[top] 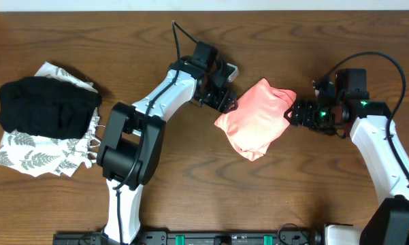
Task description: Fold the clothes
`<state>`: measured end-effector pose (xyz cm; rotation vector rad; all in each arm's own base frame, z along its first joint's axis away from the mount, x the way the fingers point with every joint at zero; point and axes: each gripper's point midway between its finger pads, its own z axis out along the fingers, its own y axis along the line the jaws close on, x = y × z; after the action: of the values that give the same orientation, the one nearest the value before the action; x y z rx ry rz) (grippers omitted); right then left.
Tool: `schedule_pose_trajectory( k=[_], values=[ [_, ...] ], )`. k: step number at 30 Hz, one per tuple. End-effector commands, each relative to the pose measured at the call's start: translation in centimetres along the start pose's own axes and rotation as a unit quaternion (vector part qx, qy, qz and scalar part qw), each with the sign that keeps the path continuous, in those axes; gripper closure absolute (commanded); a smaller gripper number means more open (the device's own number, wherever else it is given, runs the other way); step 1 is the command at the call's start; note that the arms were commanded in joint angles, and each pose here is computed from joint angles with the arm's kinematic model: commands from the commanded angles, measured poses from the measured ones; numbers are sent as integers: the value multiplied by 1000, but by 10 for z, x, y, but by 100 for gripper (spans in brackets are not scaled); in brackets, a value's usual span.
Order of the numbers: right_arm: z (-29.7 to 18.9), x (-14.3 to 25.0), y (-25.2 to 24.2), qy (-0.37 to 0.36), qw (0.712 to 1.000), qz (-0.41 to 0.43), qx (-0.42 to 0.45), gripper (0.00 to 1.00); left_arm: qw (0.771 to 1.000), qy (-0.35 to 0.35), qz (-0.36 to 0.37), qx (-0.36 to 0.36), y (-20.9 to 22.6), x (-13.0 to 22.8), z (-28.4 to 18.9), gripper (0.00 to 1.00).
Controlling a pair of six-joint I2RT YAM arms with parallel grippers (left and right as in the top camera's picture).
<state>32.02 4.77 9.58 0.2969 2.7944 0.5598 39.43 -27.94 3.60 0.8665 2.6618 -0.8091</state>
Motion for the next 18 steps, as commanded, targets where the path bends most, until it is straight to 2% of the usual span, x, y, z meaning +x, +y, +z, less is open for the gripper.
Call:
schedule_pose_trajectory(
  k=[1,6,14,16,18],
  values=[
    [-9,3,-1,4,1000,-4,8,20,998,12,7,59,-14,8,16,26],
    [-10,15,-14,27,999,6,42,19,989,26,-3,145,-43,17,27,27],
    [-11,17,-26,29,997,8,75,16,983,64,3,173,-77,34,36,27],
    [-12,18,-29,30,996,9,85,17,982,68,11,176,-84,35,39,30],
    [-11,20,-32,33,995,14,91,18,981,71,18,179,-92,36,42,38]
  ],
)
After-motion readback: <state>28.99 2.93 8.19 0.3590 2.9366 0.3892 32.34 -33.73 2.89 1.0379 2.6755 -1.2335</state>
